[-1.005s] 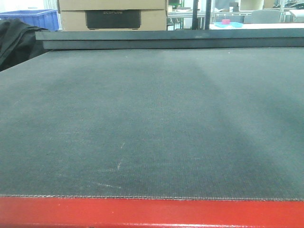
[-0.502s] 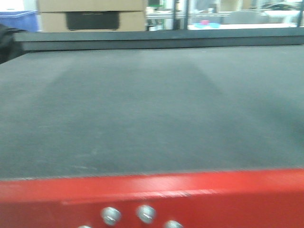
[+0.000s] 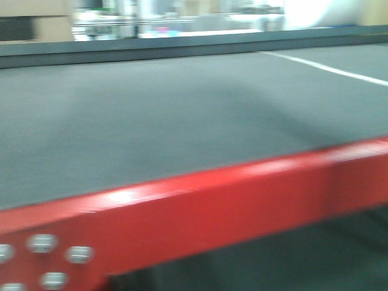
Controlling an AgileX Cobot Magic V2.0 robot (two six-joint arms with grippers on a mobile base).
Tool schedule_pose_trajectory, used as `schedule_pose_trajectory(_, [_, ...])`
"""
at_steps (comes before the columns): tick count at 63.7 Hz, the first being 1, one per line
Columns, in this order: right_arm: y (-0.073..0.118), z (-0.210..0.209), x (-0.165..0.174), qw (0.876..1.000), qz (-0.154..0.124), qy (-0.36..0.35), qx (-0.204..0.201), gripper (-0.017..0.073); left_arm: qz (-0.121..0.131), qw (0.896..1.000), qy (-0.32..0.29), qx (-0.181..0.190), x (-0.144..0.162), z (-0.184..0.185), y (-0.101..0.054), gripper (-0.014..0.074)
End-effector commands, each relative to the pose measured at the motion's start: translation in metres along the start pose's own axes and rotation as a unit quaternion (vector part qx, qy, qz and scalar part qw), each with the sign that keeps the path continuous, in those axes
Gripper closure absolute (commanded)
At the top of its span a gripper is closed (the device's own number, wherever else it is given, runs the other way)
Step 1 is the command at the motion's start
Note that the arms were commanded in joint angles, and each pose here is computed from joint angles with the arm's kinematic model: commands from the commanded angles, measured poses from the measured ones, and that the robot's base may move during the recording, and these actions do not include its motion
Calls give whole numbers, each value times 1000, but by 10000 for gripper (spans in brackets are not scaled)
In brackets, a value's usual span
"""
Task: Stack two boxes on right shelf middle
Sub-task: 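Turn the base away from the bench holding the box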
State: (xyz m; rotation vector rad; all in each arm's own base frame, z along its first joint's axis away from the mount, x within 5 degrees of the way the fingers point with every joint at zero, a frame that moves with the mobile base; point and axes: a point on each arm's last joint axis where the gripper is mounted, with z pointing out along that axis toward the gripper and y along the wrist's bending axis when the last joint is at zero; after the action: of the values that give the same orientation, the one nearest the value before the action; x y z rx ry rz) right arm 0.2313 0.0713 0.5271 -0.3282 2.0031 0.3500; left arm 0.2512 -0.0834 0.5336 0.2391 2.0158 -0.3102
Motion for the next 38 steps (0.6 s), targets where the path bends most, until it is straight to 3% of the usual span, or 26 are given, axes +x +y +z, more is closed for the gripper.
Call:
schedule_pose_trajectory(1, [-1,-9,-8,999,-9,-38,10,712,9,999,-38,4,-7,-9,-2,705])
schedule_pose_trajectory(38, [-1,-9,-8,999,-9,-38,10,712,9,999,-38,4,-7,-9,-2,705])
